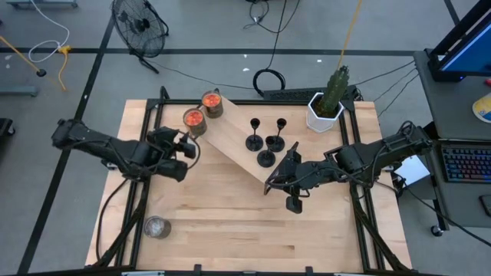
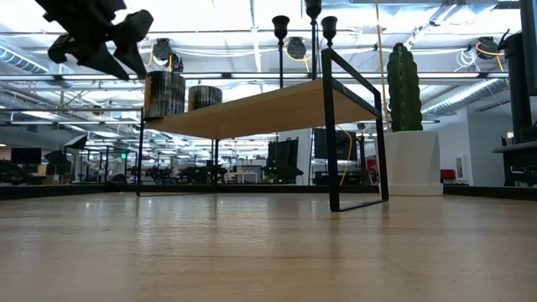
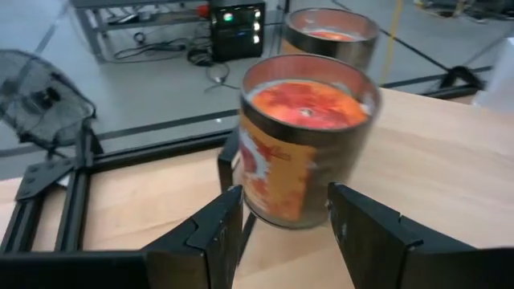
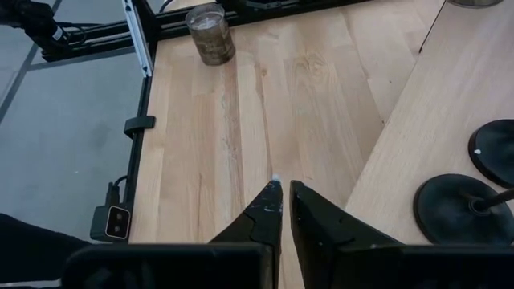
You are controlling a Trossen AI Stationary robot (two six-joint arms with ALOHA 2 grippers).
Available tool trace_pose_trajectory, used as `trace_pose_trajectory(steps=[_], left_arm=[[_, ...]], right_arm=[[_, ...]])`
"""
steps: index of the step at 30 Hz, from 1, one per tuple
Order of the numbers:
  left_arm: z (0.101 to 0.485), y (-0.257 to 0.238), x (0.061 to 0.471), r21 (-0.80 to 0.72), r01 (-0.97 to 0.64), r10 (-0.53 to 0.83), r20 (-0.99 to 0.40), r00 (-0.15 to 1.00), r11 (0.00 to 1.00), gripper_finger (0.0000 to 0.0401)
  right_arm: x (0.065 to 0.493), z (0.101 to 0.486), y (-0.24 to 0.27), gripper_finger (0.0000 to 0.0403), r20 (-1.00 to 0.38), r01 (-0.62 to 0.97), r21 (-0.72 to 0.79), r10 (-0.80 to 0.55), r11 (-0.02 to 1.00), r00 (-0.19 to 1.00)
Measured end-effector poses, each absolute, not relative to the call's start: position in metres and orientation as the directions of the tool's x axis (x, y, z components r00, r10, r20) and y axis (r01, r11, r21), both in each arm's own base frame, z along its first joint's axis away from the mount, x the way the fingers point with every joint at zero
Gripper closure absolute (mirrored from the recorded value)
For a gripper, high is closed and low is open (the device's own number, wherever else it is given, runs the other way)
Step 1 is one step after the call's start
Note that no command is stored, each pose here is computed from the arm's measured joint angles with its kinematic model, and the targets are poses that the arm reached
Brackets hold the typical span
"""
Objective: Pick & Place candle stick holders
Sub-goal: Put the brown scented candle on the shelf
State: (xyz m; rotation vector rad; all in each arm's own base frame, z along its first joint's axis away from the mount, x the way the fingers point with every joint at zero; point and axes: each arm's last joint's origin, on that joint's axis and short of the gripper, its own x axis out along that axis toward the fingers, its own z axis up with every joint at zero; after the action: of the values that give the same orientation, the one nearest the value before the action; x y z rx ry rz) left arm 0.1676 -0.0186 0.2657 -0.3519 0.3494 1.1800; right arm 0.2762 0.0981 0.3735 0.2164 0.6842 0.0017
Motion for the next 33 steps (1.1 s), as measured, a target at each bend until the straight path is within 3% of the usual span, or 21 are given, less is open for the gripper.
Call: trace_pose_trajectory(steps=[10,27,33], left_arm=[[0.260,-0.011,0.177,-0.093,-0.951,0.807,-0.508,0.301,0.296,0.0215],[0.246,0.011,0.198,-0.019,-0.983,0.877,-0.447,0.174,0.185,0.0215],[0.248,0.018,0.205,0.003,-0.979,0.880,-0.438,0.183,0.205,0.0215]], right_arm=[[0.276,0.374,0.098,0.0385,-0.627,0.066,0.194,0.072,0.979,0.776],[0.277,0.374,0.098,0.0385,-0.623,0.061,0.192,0.073,0.979,0.779],[0.277,0.374,0.098,0.0385,-0.623,0.060,0.190,0.073,0.980,0.779]])
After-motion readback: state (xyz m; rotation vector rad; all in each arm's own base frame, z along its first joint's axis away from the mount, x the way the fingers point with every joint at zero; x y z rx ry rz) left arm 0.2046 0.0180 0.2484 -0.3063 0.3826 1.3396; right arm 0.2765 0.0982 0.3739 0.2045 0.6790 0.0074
